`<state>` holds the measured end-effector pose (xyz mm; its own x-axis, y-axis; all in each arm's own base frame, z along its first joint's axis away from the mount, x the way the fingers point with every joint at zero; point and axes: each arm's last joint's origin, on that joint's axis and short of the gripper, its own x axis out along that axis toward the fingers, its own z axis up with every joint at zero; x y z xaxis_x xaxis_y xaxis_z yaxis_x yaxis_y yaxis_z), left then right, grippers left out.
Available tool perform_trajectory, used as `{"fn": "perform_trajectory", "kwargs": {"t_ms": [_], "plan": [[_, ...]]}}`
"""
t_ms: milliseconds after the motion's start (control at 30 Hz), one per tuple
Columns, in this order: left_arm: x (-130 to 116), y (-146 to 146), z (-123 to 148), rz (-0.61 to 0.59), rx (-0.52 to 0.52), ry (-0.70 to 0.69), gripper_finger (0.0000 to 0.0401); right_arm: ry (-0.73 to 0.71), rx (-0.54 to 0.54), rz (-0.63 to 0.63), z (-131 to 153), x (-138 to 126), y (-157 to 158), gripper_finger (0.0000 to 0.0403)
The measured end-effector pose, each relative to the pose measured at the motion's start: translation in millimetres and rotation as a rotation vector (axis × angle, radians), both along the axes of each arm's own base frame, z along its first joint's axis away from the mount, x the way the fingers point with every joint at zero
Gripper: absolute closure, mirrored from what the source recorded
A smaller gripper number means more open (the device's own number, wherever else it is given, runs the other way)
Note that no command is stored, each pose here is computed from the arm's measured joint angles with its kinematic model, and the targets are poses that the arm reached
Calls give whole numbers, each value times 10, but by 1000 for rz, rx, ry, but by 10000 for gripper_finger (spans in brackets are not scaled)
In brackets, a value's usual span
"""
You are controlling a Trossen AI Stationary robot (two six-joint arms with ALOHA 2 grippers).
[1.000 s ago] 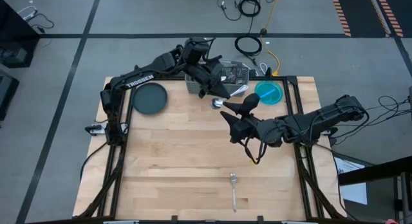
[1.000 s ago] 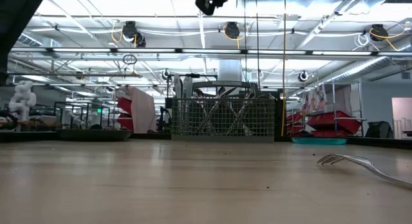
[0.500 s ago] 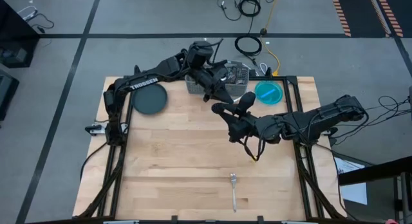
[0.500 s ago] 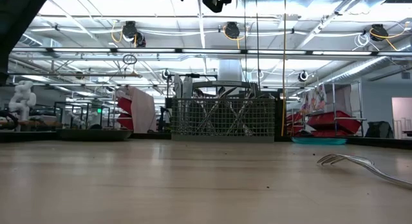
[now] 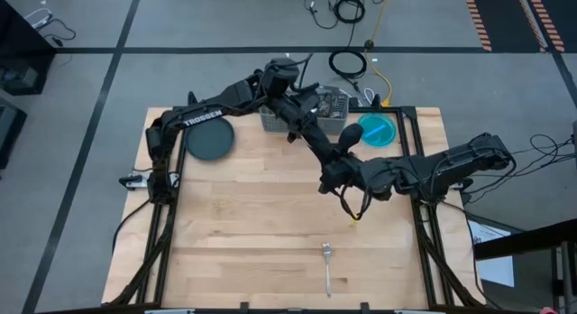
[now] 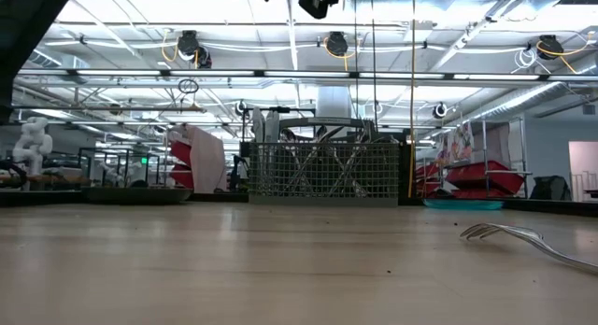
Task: Sort silverware
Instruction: Put the spoon into the silverware organizer
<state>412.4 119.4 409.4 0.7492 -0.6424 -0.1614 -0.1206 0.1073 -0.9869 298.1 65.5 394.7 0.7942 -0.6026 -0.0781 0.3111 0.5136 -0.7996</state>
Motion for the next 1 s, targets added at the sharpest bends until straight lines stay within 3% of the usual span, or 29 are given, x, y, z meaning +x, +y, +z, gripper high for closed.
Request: {"fn": "perform_trajectory", "kwargs": {"t_ms": [300, 533, 767, 867, 1000], "plan": [[-29, 110, 41, 64, 123, -97, 385, -33, 34, -8, 5, -17, 53, 401], [-44, 154, 37, 54, 217, -166, 289, -36, 42, -7, 2, -20, 62, 402], [-100, 301, 43, 68, 226, -180, 170, -41, 46, -13, 3, -21, 61, 402], [-169, 485, 74, 97, 260, -228, 143, -59, 69, -15, 3, -21, 61, 402], [-389, 829, 179, 166, 329, -303, 138, -108, 134, -21, 3, -20, 59, 403]]}}
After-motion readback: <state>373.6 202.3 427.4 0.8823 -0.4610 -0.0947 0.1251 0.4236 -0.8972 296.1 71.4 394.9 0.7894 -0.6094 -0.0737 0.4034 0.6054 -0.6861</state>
